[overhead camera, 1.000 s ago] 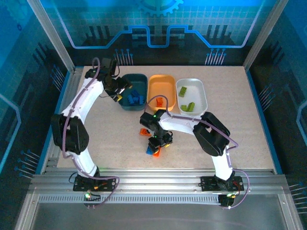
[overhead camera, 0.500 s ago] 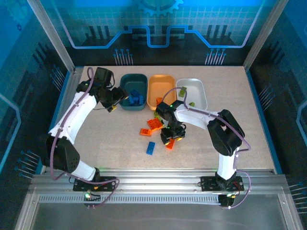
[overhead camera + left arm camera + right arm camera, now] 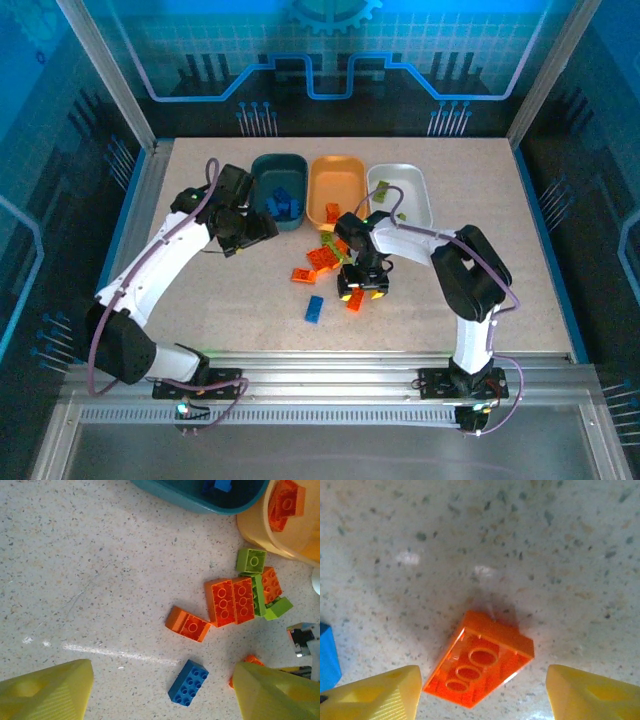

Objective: Sort the legos into containers by color

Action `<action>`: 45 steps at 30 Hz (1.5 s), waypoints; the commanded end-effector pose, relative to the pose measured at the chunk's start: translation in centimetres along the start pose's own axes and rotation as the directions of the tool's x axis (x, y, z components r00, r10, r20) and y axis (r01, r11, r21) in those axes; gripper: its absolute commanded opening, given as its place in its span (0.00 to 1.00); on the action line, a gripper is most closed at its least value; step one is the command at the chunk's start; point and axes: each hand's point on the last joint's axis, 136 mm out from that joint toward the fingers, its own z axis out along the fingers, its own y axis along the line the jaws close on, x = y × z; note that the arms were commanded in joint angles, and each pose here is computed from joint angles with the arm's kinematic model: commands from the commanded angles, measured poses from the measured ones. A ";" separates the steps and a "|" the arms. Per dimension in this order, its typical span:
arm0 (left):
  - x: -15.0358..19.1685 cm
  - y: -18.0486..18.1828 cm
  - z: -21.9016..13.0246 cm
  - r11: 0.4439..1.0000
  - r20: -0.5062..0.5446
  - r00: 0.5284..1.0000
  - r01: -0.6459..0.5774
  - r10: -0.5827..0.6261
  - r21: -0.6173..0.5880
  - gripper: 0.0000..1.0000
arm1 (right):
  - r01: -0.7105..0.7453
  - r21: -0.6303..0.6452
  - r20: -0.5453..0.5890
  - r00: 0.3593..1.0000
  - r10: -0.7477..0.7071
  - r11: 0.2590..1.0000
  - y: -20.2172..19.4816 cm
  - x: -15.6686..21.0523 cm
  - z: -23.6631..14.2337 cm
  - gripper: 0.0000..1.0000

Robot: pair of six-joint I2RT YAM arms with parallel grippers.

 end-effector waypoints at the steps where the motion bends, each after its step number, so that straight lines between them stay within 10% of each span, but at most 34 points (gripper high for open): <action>1: 0.7 0.9 -0.7 0.999 0.007 1.000 -0.018 0.018 -0.026 0.76 | -0.046 -0.015 -0.028 0.999 0.046 0.999 0.2 0.0 1.3 0.68; 12: 2.9 1.5 0.7 0.997 -0.027 0.998 -0.063 0.062 -0.052 0.76 | -0.033 0.050 -0.016 0.999 0.034 0.998 -0.9 -0.3 1.1 0.38; 24: 6.9 2.9 1.8 0.995 -0.089 0.992 -0.090 0.085 -0.049 0.77 | -0.007 -0.096 0.116 0.993 0.018 0.995 1.1 -2.4 -7.0 0.36; 34: 11.1 0.8 3.6 0.986 -0.172 0.975 -0.119 0.138 0.115 0.93 | 0.032 -0.273 0.313 0.948 0.058 0.962 4.6 -12.4 -15.4 0.37; 45: 14.0 -0.4 6.6 0.977 -0.286 0.935 -0.204 0.212 0.056 0.99 | 0.044 -0.293 0.322 0.945 0.055 0.955 5.7 -22.1 -11.9 0.40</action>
